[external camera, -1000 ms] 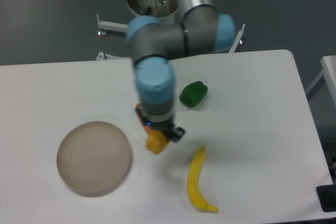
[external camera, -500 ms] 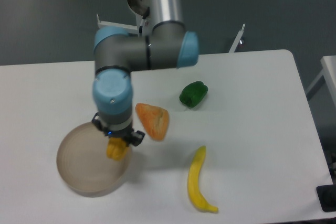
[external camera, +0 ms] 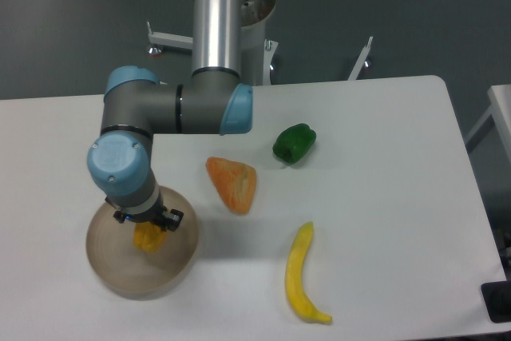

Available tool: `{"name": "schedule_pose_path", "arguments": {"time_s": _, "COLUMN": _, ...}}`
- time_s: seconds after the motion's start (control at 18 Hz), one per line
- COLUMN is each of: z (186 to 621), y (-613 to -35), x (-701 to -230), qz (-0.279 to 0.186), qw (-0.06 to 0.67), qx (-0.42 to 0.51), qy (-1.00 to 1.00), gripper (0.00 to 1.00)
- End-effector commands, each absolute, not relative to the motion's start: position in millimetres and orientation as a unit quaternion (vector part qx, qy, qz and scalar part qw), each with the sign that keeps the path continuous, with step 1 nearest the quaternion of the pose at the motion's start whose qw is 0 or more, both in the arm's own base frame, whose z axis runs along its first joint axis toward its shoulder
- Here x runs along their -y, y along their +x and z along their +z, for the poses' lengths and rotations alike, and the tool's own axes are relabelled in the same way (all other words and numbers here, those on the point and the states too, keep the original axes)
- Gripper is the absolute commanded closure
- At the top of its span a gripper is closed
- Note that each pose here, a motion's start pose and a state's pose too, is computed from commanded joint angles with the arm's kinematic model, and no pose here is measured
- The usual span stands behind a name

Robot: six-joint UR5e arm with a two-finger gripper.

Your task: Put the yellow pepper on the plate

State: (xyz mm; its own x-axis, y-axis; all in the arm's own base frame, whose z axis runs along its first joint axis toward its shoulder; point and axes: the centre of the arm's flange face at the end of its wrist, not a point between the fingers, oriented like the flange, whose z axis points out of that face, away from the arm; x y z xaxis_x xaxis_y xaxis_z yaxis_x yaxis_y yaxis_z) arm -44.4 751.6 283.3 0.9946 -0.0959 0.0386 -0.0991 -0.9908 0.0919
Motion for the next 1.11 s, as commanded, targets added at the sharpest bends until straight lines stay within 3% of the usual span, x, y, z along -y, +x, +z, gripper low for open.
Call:
{"name": "schedule_pose_path", "arguments": {"time_s": 0.67, "z": 273.6, "y": -36.4, "x": -753.3, "qz": 0.019, "qw": 0.053, "qx": 0.055, "qy": 0.997, "gripper": 0.5}}
{"name": "schedule_pose_path", "arguments": {"time_s": 0.89, "z": 283.7, "y": -36.3, "x": -752.6, "qz": 0.017, "qw": 0.045, "qx": 0.058, "qy": 0.997, "gripper": 0.11}}
{"name": "schedule_pose_path", "arguments": {"time_s": 1.0, "z": 291.5, "y": -37.7, "x": -751.9, "qz": 0.013, "qw": 0.039, "qx": 0.062, "qy": 0.997, "gripper": 0.02}}
{"name": "schedule_pose_path", "arguments": {"time_s": 1.11, "z": 299.0, "y": -41.1, "x": -750.8, "qz": 0.011, "qw": 0.034, "qx": 0.063, "qy": 0.997, "gripper": 0.01}}
